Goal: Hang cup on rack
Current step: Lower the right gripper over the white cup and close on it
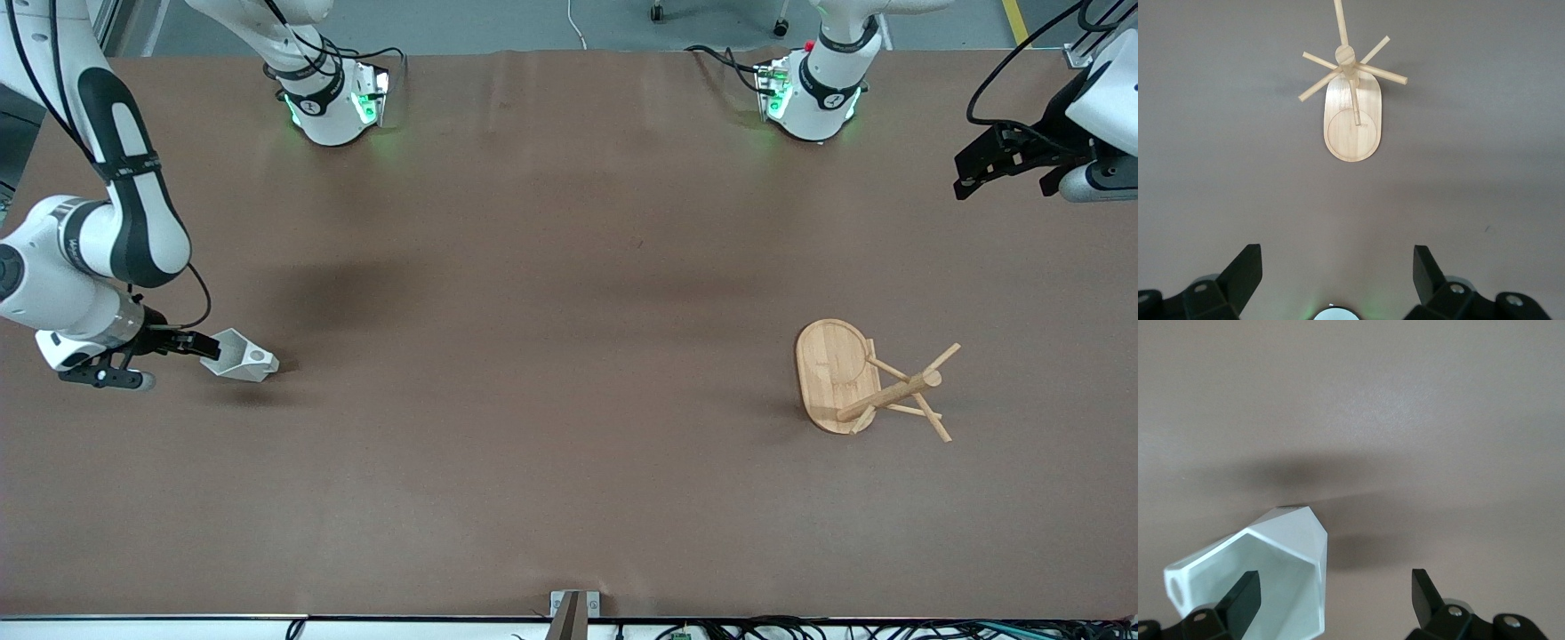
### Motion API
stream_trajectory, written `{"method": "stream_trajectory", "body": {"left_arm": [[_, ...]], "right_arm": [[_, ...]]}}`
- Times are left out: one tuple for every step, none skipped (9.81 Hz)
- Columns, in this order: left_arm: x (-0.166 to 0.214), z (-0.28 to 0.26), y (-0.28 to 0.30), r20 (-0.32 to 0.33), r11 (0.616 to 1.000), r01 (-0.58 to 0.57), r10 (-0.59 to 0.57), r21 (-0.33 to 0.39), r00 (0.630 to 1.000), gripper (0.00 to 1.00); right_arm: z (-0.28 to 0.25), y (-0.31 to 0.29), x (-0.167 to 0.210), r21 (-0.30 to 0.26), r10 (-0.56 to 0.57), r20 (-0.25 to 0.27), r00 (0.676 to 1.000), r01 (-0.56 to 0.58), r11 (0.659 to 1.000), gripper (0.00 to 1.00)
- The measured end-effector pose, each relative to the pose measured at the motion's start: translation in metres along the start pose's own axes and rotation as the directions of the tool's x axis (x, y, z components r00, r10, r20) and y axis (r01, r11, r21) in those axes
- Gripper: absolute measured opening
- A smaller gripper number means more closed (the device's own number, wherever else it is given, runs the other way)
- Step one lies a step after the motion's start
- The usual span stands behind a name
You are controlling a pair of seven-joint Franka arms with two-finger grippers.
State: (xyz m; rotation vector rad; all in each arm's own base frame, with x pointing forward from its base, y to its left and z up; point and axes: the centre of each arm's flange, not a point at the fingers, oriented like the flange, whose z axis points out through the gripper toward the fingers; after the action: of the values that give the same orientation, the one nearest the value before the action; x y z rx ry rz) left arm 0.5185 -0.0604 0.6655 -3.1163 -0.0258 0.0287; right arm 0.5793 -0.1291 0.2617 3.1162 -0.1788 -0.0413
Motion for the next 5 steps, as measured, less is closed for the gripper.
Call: {"method": "stream_trajectory", "body": {"left_arm": [[0.001,0.001,0.0,0.002,1.0,0.0,0.0,0.0,1.0,1.0],[0.001,0.002,0.0,0.003,1.0,0.0,0.0,0.0,1.0,1.0],[0.001,0.002,0.0,0.005,1.0,0.0,0.0,0.0,1.0,1.0],[0.001,0.002,0.0,0.005,1.0,0.0,0.0,0.0,1.0,1.0],[0.001,0.002,0.0,0.005,1.0,0.0,0.0,0.0,1.0,1.0]], "right_arm": [[0.01,-0.001,0.0,-0.001,-0.002,0.004,1.0,0.002,1.0,0.96],[0.016,-0.002,0.001,-0.001,-0.004,0.002,1.0,0.004,1.0,0.93],[0.021,-0.003,0.001,-0.001,-0.007,0.003,1.0,0.007,1.0,0.89],[0.026,-0.005,0.0,0.0,-0.009,0.011,1.0,0.009,1.0,0.81],[0.029,-0.006,-0.002,0.001,-0.011,0.018,1.0,0.011,1.0,0.75]]}}
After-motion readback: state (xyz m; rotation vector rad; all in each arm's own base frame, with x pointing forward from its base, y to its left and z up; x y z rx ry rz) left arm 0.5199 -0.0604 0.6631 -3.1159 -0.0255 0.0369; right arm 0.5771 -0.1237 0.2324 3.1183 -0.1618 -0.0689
